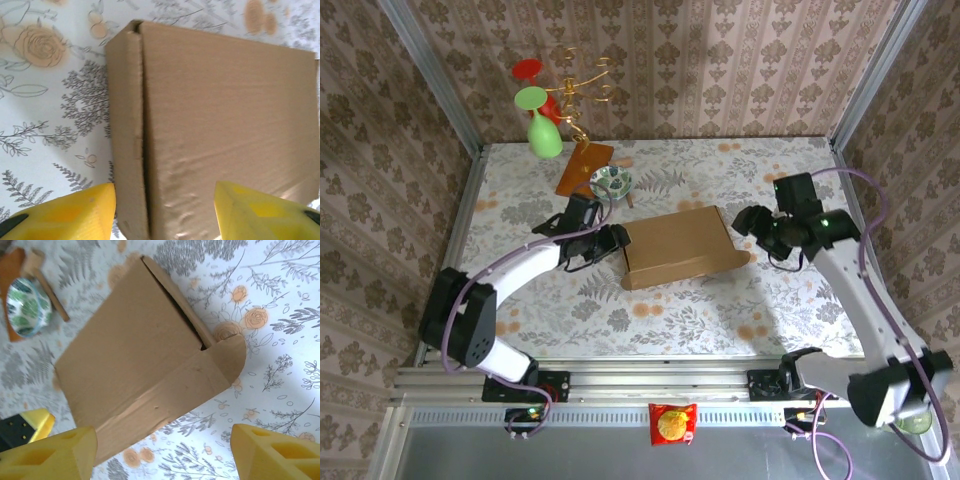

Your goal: Fold the paper box

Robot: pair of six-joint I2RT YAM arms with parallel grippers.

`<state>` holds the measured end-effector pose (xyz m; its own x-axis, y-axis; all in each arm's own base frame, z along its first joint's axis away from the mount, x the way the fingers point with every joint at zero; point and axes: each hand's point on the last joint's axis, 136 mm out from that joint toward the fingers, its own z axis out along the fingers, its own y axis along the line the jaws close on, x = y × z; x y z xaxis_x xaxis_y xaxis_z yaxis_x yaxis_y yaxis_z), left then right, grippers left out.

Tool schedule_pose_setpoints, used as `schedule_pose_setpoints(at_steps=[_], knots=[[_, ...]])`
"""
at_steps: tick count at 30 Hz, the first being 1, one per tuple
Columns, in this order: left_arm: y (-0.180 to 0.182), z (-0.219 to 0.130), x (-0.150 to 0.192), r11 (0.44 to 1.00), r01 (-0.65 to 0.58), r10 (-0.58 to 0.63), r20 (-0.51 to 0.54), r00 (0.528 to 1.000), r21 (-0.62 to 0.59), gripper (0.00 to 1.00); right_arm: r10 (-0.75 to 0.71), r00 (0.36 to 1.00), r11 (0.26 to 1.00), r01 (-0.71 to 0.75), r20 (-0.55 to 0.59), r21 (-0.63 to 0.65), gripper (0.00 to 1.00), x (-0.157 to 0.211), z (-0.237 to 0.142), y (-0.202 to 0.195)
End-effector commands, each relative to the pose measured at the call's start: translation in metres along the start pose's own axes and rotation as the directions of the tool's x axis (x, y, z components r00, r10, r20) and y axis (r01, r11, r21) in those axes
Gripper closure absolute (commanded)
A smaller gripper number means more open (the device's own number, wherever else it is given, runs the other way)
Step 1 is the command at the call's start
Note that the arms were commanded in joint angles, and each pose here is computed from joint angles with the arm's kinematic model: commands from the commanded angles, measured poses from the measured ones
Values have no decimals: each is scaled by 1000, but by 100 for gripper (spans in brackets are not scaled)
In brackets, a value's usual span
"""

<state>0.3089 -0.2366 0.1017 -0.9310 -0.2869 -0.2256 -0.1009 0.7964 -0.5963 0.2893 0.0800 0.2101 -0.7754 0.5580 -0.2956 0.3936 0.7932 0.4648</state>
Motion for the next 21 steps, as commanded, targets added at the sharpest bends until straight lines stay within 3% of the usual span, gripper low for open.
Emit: schedule_pose_setpoints(at_steps=[1,11,21], knots=[[5,12,8,1000,11,-10,-62,998,21,46,-68,989,998,65,-130,-21,28,8,20,0],[19,39,19,999,46,-45,-121,992,6,50,-103,979,995,102,-174,-18,27,-29,89,-21],[40,51,21,997,54,-63,-138,988,-63,78,-181,950,978,148,-254,-146,23,-34,134,-32]])
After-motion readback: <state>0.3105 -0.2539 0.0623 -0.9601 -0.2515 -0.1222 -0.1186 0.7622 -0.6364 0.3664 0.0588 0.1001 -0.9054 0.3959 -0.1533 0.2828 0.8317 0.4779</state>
